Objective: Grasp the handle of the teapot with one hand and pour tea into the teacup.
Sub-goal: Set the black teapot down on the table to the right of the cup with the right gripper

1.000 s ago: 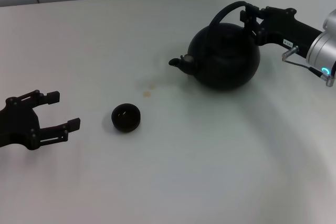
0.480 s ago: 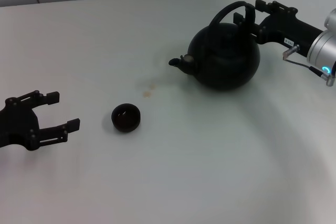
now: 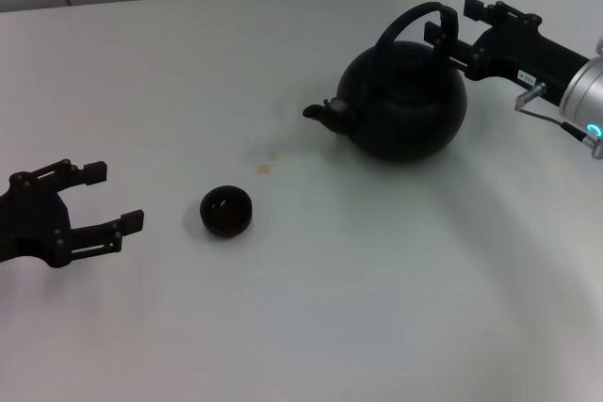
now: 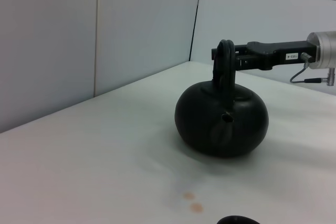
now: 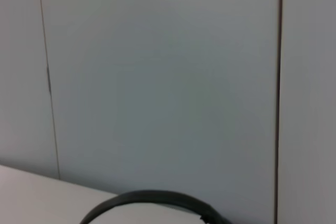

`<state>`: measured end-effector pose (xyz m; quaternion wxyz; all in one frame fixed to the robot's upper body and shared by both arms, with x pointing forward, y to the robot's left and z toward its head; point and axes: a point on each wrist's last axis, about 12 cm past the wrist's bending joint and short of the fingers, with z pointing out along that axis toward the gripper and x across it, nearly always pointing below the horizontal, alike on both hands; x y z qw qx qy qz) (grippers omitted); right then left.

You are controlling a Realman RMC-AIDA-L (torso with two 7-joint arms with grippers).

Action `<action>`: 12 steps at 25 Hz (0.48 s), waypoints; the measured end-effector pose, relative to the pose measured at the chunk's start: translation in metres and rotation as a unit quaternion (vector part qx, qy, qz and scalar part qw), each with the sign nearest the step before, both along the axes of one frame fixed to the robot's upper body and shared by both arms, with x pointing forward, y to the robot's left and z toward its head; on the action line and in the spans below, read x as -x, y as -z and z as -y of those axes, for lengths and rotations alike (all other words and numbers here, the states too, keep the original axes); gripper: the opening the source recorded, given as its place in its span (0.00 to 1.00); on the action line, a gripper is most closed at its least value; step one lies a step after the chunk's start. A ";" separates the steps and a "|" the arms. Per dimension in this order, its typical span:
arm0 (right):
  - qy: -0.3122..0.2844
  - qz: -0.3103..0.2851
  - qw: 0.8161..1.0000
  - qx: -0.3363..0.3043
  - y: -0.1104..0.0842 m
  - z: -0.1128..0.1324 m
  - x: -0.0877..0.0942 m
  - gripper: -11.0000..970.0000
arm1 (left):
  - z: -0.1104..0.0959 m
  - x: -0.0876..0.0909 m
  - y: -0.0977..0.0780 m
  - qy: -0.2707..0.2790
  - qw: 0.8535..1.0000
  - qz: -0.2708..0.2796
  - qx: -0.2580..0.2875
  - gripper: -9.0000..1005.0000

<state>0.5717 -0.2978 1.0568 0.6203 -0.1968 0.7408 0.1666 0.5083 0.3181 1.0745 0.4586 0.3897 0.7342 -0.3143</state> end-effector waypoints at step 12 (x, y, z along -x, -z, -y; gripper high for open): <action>-0.011 0.018 1.000 -0.022 0.000 0.006 0.015 0.71 | 0.000 0.000 -0.001 0.003 1.000 0.001 0.001 0.86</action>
